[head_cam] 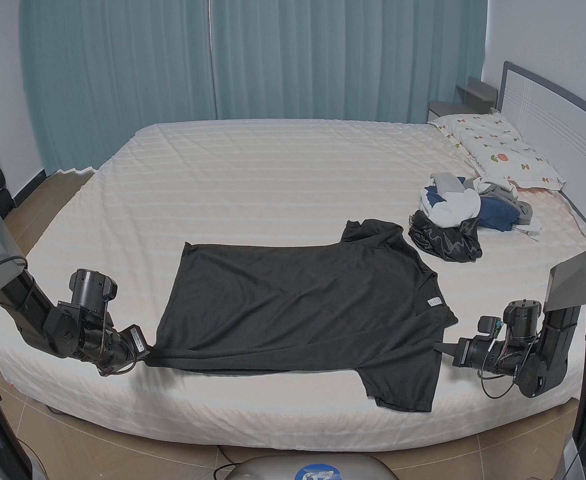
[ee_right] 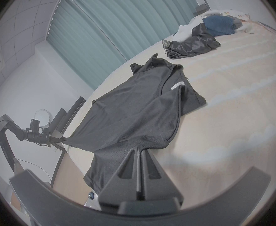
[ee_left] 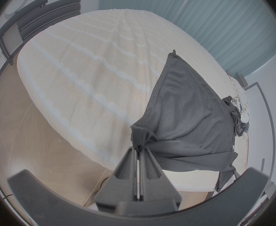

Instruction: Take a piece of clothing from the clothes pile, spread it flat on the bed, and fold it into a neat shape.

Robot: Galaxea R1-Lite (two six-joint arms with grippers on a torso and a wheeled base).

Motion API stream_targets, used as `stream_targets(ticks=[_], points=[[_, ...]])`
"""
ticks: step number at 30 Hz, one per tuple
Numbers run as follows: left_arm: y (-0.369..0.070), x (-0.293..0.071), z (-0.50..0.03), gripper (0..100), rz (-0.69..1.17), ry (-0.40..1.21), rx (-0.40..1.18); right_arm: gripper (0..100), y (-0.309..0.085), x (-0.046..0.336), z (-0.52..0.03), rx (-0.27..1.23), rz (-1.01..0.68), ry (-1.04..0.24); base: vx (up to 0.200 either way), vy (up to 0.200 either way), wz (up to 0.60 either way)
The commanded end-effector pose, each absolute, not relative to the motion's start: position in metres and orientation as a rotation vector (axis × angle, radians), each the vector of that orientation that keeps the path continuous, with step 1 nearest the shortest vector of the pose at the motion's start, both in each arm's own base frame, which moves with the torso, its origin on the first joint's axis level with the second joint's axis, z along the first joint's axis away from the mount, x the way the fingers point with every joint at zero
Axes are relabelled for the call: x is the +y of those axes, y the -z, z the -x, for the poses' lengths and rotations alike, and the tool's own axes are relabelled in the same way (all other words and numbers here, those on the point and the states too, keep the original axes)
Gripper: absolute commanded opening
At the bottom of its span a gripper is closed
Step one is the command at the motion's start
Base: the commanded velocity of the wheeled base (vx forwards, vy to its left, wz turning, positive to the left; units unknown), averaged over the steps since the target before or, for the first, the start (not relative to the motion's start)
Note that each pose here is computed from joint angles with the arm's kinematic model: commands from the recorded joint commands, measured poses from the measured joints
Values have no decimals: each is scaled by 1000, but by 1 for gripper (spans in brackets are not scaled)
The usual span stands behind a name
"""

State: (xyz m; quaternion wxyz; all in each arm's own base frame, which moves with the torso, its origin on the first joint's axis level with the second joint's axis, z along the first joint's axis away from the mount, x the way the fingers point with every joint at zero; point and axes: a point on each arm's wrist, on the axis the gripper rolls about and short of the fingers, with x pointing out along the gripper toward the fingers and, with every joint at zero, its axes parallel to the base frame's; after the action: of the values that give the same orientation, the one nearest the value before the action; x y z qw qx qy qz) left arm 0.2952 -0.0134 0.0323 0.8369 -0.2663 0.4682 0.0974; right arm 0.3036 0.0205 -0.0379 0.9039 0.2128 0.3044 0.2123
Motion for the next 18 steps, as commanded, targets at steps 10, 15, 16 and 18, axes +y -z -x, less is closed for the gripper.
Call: stream_targets(ticks=[10, 15, 16, 18], points=[[-41, -13, -291, 0, 559, -196, 968, 0, 11, 5, -262, 648, -453, -384, 0, 0, 0], [-43, -13, -287, 0, 541, -201, 966, 0, 7, 6, -241, 689, -460, -378, 0, 0, 0], [-43, -13, -286, 0, 541, -201, 966, 0, 7, 6, -240, 692, -460, -377, 0, 0, 0], [-46, -13, -281, 0, 525, -191, 966, 0, 7, 8, -231, 720, -456, -384, 0, 0, 0]])
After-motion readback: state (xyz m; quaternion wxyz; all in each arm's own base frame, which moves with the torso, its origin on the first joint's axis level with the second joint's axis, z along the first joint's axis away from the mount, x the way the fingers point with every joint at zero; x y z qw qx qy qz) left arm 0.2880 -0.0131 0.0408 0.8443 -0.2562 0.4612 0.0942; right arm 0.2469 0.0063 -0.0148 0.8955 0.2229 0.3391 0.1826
